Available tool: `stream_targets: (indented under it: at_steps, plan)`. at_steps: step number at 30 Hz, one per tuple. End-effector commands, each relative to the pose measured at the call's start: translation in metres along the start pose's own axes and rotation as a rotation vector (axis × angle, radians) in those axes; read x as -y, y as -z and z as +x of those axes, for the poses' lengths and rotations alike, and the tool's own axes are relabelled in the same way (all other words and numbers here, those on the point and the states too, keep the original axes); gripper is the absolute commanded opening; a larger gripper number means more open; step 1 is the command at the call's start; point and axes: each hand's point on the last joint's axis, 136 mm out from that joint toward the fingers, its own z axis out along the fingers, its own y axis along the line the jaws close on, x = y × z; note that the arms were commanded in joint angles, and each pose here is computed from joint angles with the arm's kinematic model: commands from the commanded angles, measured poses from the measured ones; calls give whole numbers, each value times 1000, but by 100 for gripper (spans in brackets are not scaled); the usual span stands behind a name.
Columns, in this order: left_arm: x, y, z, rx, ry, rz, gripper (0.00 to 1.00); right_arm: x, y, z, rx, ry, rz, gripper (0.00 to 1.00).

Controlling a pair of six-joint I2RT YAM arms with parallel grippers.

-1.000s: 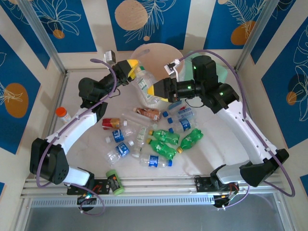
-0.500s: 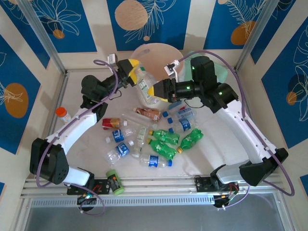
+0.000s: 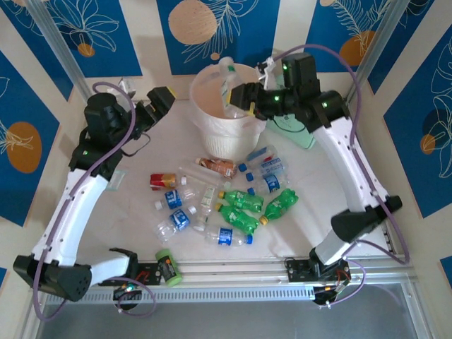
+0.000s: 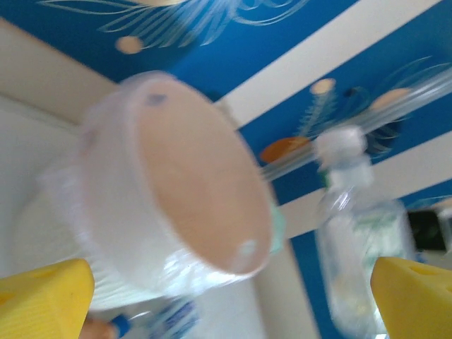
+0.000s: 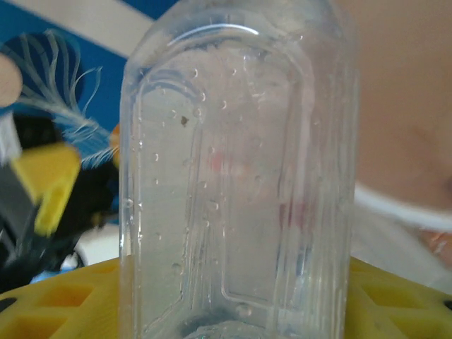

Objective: Put the plastic bottles in the bin

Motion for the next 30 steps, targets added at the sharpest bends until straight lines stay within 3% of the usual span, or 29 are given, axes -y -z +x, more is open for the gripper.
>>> stream_targets:
  at_steps: [1, 6, 15, 21, 30]
  plan:
    - [-81, 10, 44, -136, -88, -319, 100, 47, -11, -13, -14, -22, 200, 56]
    - [-125, 29, 69, -190, -103, -488, 100, 82, -30, -39, -18, -15, 315, 55]
    - [-187, 39, 114, -303, -32, -661, 99, 118, -45, -54, -30, -66, 341, 63]
    - [-212, 38, 134, -352, -4, -723, 94, 111, -42, -56, -19, -45, 319, 83]
    - [-223, 36, 144, -381, 6, -744, 88, 100, -16, -57, 36, 10, 377, 88]
